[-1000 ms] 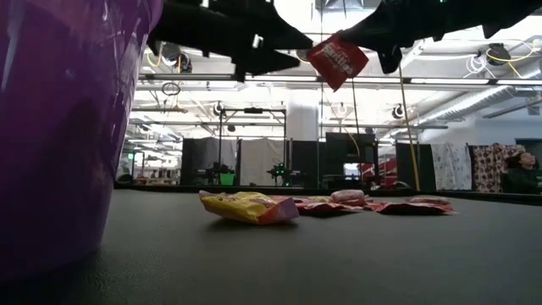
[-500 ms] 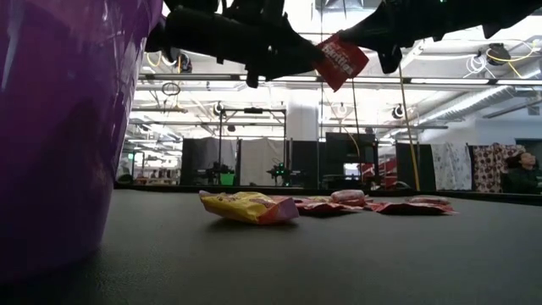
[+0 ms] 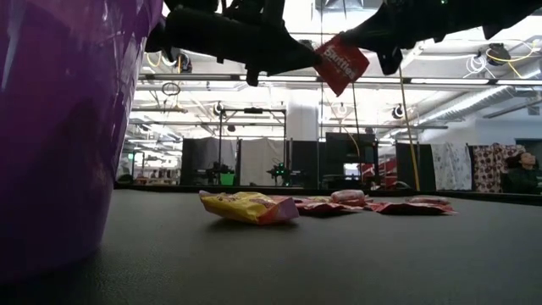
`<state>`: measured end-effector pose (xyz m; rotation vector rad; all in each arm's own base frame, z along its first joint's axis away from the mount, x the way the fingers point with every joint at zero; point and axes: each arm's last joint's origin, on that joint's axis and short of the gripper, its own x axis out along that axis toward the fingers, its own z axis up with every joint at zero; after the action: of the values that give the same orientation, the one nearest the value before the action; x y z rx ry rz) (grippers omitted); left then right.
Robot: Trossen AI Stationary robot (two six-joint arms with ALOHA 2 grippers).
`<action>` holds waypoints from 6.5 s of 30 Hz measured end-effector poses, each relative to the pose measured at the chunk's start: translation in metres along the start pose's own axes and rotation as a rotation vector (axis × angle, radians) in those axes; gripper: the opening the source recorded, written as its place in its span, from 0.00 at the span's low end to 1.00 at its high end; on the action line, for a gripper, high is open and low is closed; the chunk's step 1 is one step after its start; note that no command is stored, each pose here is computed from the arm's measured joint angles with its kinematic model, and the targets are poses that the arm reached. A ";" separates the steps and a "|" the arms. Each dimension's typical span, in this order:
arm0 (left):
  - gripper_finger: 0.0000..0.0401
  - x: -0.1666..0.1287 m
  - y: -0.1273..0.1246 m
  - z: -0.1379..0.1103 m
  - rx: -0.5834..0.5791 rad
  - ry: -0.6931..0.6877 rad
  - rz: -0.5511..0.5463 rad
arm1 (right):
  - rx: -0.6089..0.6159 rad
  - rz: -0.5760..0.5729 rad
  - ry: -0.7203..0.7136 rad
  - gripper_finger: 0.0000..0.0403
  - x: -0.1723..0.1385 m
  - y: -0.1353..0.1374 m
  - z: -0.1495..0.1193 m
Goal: Sort candy by brand, put in halloween buckets
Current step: Put the red candy into the violet bucket, then put the orange candy into the pink bucket
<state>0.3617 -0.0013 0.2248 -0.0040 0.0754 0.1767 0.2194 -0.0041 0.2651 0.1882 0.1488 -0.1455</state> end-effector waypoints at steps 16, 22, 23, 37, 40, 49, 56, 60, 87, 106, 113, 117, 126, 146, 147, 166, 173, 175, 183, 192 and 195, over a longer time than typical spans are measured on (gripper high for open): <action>0.00 -0.068 0.015 0.064 0.013 0.113 -0.009 | 0.008 -0.018 0.074 0.49 -0.001 -0.001 -0.007; 0.00 -0.115 0.014 0.085 0.008 0.057 0.006 | 0.064 -0.038 0.136 0.58 -0.001 -0.002 -0.013; 0.00 -0.123 0.015 0.086 0.005 0.030 0.034 | 0.068 -0.043 0.155 0.58 -0.002 -0.003 -0.015; 0.00 -0.202 0.034 0.063 -0.119 -0.464 0.142 | 0.068 -0.074 0.269 0.51 -0.004 -0.005 -0.026; 0.00 -0.205 0.035 0.063 -0.119 -0.479 0.120 | 0.069 -0.073 0.268 0.50 -0.004 -0.005 -0.026; 0.00 -0.205 0.031 0.063 0.018 -0.486 0.024 | 0.060 -0.111 0.256 0.49 -0.004 -0.006 -0.026; 0.00 -0.204 0.023 0.060 0.528 -0.513 -0.127 | 0.058 -0.121 0.253 0.49 -0.004 -0.007 -0.025; 0.00 -0.202 0.021 0.053 0.862 -0.491 -0.127 | 0.058 -0.120 0.252 0.49 -0.004 -0.007 -0.025; 0.02 -0.196 -0.006 0.036 1.554 -0.476 -0.109 | 0.004 -0.115 0.256 0.49 -0.004 -0.007 -0.025; 0.02 -0.204 -0.025 0.022 0.518 -0.085 -0.195 | 0.001 -0.113 0.256 0.49 -0.004 -0.007 -0.025; 0.01 -0.213 -0.047 0.042 0.208 0.105 -0.297 | 0.002 -0.110 0.257 0.49 -0.004 -0.007 -0.025; 0.01 -0.215 -0.065 0.054 0.029 0.258 -0.339 | 0.001 -0.110 0.257 0.49 -0.004 -0.007 -0.025; 0.01 -0.208 -0.133 0.075 -0.132 0.589 -0.489 | 0.002 -0.110 0.258 0.49 -0.004 -0.007 -0.026; 0.33 -0.184 -0.173 0.030 -0.248 0.825 -0.308 | -0.035 -0.106 0.252 0.49 -0.004 -0.006 -0.025; 0.38 -0.183 -0.171 0.031 -0.249 0.816 -0.294 | -0.044 -0.104 0.249 0.49 -0.004 -0.006 -0.025; 0.59 -0.119 -0.090 0.060 0.058 0.413 0.255 | -0.057 -0.190 0.271 0.49 0.005 0.003 0.002; 0.59 -0.097 -0.062 0.055 0.019 0.494 0.241 | -0.093 -0.278 0.682 0.49 0.010 -0.010 -0.041; 0.59 -0.096 -0.060 0.055 0.031 0.498 0.234 | -0.102 -0.298 0.777 0.49 0.007 -0.012 -0.049; 0.59 -0.097 -0.068 0.056 0.004 0.490 0.155 | -0.171 -0.253 0.978 0.49 -0.007 -0.014 -0.060; 0.59 -0.106 -0.085 0.056 0.022 0.489 0.090 | -0.216 -0.191 1.025 0.49 0.000 -0.014 -0.067; 0.59 -0.107 -0.087 0.056 0.026 0.488 0.081 | -0.228 -0.206 1.070 0.49 0.007 -0.016 -0.076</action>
<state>0.2760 -0.1050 0.2882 -0.0186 0.5650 0.2532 0.2138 -0.0055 0.1876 0.0049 1.2472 -0.2201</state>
